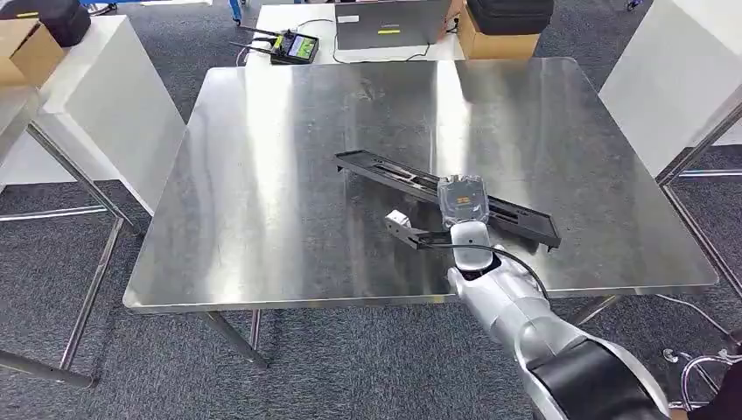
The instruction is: Take the parts from the cabinet and place them on the table.
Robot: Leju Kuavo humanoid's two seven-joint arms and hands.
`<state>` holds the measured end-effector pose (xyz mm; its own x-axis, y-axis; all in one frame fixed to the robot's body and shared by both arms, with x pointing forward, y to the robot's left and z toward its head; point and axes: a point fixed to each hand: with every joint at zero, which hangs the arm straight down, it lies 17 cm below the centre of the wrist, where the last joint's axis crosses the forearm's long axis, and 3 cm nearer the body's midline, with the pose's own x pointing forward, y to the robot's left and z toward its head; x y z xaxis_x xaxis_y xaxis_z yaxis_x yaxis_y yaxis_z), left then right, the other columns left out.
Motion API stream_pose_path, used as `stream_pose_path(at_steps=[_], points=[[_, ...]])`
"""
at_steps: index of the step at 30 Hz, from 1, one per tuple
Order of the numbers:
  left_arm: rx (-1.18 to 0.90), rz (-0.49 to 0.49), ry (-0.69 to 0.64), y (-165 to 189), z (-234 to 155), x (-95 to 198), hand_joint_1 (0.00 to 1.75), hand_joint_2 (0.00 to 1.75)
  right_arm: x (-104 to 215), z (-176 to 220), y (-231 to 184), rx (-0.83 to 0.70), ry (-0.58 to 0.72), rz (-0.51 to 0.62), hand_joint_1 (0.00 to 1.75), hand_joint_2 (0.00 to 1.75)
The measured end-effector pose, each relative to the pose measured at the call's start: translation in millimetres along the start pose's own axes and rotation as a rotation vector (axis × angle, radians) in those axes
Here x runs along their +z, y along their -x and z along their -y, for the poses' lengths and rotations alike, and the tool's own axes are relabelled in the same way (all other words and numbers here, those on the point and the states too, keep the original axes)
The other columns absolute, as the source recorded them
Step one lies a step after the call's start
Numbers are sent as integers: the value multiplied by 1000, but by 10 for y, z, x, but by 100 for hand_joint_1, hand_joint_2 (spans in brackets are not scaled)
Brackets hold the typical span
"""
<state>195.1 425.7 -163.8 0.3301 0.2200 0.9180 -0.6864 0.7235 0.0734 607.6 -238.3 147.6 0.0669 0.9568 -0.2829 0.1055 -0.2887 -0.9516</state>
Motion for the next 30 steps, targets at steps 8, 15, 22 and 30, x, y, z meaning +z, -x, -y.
stream_pose_path(at_steps=[8,15,22,30], points=[[-44,-1,-6,27,-3,24,0,0,91,-250,153,14,-48,-35,0,0],[-46,-3,-14,33,-25,24,0,0,166,-351,132,10,-55,-27,0,0],[-32,-1,-16,22,-23,29,0,0,184,-369,97,15,-60,-20,0,0],[-32,1,-32,18,-55,28,0,0,174,-226,-23,1,10,16,0,0]])
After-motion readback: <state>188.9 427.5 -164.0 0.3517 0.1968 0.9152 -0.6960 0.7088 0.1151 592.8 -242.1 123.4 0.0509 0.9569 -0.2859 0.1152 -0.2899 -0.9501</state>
